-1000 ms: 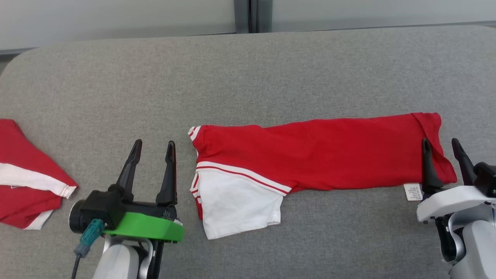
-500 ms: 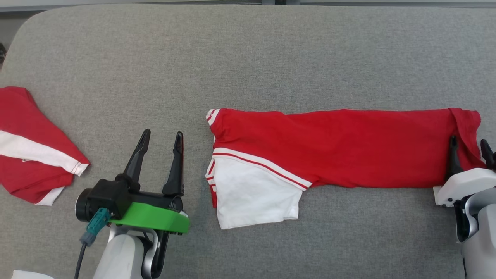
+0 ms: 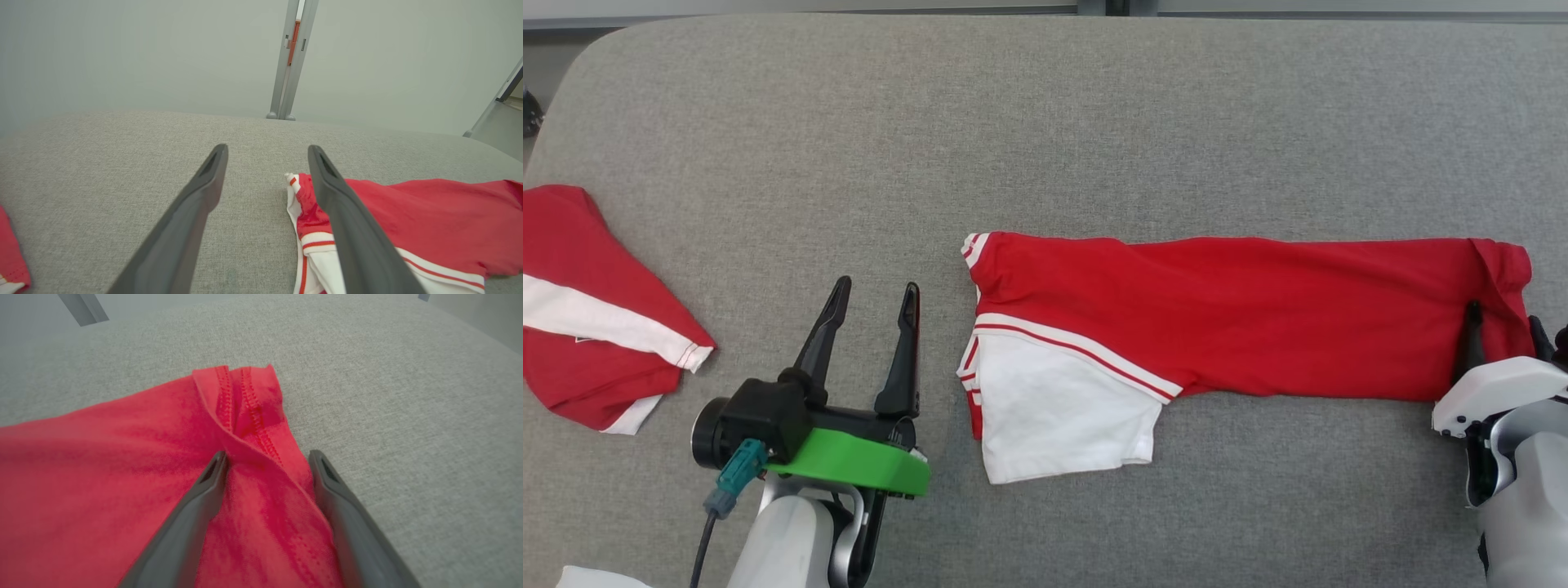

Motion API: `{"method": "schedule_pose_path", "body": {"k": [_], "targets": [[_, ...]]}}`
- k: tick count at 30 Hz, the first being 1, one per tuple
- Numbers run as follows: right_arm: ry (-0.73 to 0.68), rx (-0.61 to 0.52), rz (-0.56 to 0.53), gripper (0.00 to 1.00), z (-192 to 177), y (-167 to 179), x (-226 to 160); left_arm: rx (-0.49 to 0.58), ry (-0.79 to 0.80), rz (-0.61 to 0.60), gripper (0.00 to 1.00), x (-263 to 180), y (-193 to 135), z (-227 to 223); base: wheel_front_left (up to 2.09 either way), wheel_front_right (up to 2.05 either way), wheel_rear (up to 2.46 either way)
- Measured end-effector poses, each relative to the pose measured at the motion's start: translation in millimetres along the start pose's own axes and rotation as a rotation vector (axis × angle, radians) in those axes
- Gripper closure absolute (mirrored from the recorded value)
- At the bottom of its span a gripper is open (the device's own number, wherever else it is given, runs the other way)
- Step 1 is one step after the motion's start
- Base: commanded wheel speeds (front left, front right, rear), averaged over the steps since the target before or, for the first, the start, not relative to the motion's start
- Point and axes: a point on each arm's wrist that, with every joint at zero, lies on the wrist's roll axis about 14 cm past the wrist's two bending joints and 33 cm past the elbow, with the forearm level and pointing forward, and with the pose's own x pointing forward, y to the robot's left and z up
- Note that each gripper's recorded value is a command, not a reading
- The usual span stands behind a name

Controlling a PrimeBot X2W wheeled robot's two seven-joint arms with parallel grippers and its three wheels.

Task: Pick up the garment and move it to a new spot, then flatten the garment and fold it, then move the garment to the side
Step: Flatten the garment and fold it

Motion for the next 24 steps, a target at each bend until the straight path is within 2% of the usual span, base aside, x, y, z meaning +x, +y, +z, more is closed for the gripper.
{"method": "schedule_pose_path", "body": {"k": [2,3,7,10,15,20,22,24], "targets": [[0.008,0.019,0.004,0.73,-1.9,2.3,-0.7,0.001,-0.001,-0.004,0.00,0.1,-1.5,0.3,0.00,0.00,0.00],[0.006,0.028,0.009,1.00,-0.8,4.2,-0.7,0.001,-0.001,-0.006,0.00,0.2,-2.2,0.5,0.00,0.00,0.00],[-0.003,0.051,0.039,1.00,3.9,14.6,-1.5,0.002,-0.007,-0.012,0.00,0.3,-4.4,2.6,0.00,0.00,0.00],[-0.015,0.047,0.034,1.00,10.1,6.1,-3.6,0.002,-0.015,-0.017,0.00,0.0,-6.3,5.7,0.00,0.00,0.00],[-0.043,0.006,-0.053,1.00,23.8,-44.4,-10.3,0.000,-0.030,-0.024,0.00,-0.2,-9.0,10.8,0.00,0.00,0.00],[-0.083,-0.025,-0.197,1.00,45.3,-109.4,-23.3,-0.004,-0.046,-0.028,0.00,-2.5,-11.6,16.5,0.00,0.00,0.00],[-0.105,-0.032,-0.225,1.00,54.5,-120.5,-26.9,-0.008,-0.051,-0.026,0.00,-4.3,-11.8,18.5,0.00,0.00,0.00],[-0.118,-0.052,-0.214,1.00,59.6,-115.1,-27.5,-0.012,-0.055,-0.022,0.00,-7.3,-11.7,19.9,0.00,0.00,0.00]]}}
